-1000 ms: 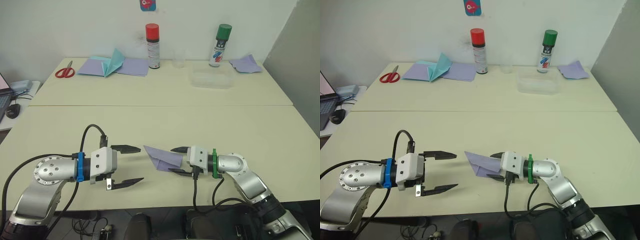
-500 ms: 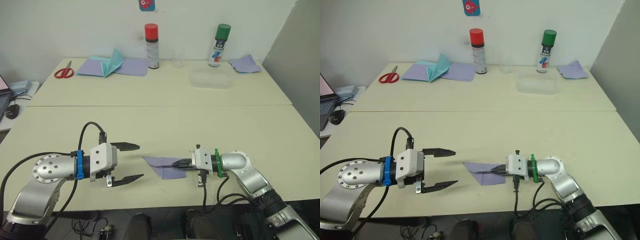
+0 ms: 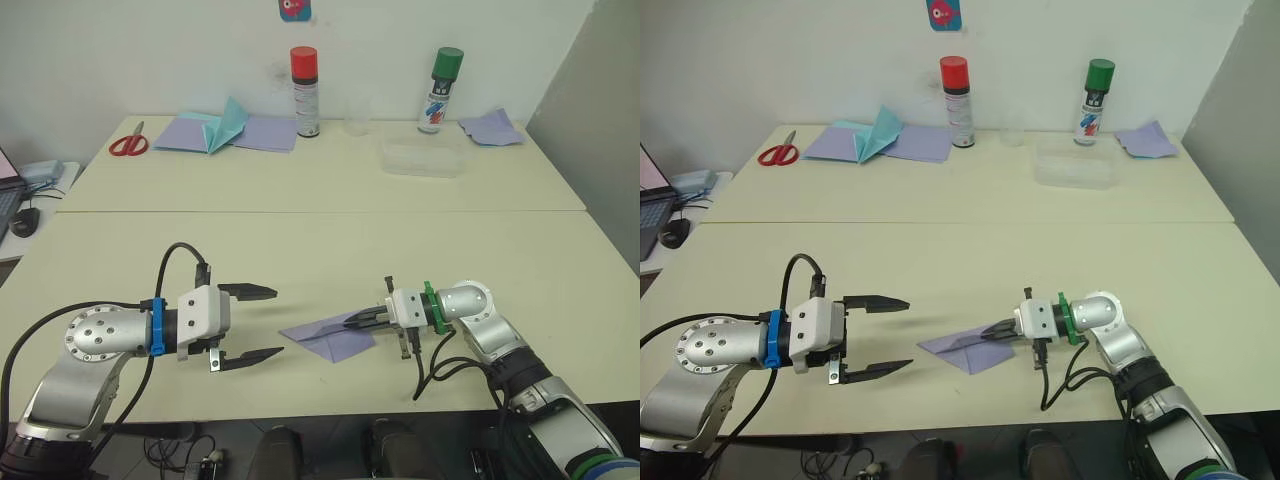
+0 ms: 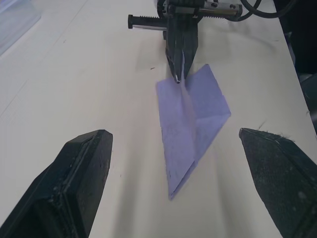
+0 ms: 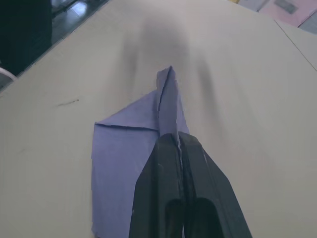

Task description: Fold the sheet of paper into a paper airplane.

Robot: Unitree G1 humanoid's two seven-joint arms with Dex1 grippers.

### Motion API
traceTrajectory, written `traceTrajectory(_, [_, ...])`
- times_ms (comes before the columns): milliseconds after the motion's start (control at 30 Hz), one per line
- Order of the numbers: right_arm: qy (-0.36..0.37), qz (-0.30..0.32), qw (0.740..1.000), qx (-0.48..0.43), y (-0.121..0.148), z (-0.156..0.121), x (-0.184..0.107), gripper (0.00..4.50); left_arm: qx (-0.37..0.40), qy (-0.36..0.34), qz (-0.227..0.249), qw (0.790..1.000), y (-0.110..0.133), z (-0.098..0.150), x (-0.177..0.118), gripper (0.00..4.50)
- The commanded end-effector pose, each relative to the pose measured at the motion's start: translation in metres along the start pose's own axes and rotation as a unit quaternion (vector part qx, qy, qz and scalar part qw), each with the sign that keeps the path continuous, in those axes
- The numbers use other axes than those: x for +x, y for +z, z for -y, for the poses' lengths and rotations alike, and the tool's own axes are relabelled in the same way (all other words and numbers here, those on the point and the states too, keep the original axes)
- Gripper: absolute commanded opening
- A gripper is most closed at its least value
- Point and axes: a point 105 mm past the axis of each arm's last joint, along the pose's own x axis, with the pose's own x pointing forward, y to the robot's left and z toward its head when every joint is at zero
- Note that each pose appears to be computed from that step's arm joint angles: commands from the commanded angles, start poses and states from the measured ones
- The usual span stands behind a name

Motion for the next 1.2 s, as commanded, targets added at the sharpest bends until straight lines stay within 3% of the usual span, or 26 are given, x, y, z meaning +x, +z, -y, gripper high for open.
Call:
traceTrajectory(33, [-0.045, -0.017, 0.999, -0.007, 0.004, 0.015, -0.003, 0.03, 0.016, 0.001, 0.005, 1.0, 0.003, -0.001, 0.0, 4.5])
traceTrajectory(467, [-0.09, -0.03, 0.995, 0.009, 0.007, 0.022, -0.013, 0.03, 0.018, 0.003, 0.008, 1.0, -0.007, -0.008, 0.0, 4.5])
traceTrajectory(700, [-0.072, -0.033, 0.997, 0.01, 0.005, 0.013, -0.012, 0.03, 0.021, -0.002, 0.01, 1.0, -0.009, -0.008, 0.001, 4.5])
traceTrajectory(800, [-0.062, -0.03, 0.998, 0.012, 0.006, 0.01, -0.013, 0.58, 0.021, -0.003, 0.009, 1.0, -0.01, -0.008, 0.001, 4.5])
traceTrajectory(1000, [-0.048, -0.027, 0.998, -0.01, 0.018, 0.007, -0.02, 2.77, 0.022, -0.002, 0.012, 1.0, -0.009, -0.011, 0.001, 4.5])
traceTrajectory(1100, [-0.054, -0.016, 0.998, -0.015, 0.03, 0.008, -0.027, 3.83, -0.002, 0.029, 0.031, 0.999, -0.003, -0.028, 0.004, 4.5])
traceTrajectory(1200, [-0.065, -0.005, 0.998, -0.01, 0.04, 0.011, -0.031, 3.86, -0.025, 0.059, 0.049, 0.997, 0.003, -0.046, 0.01, 4.12])
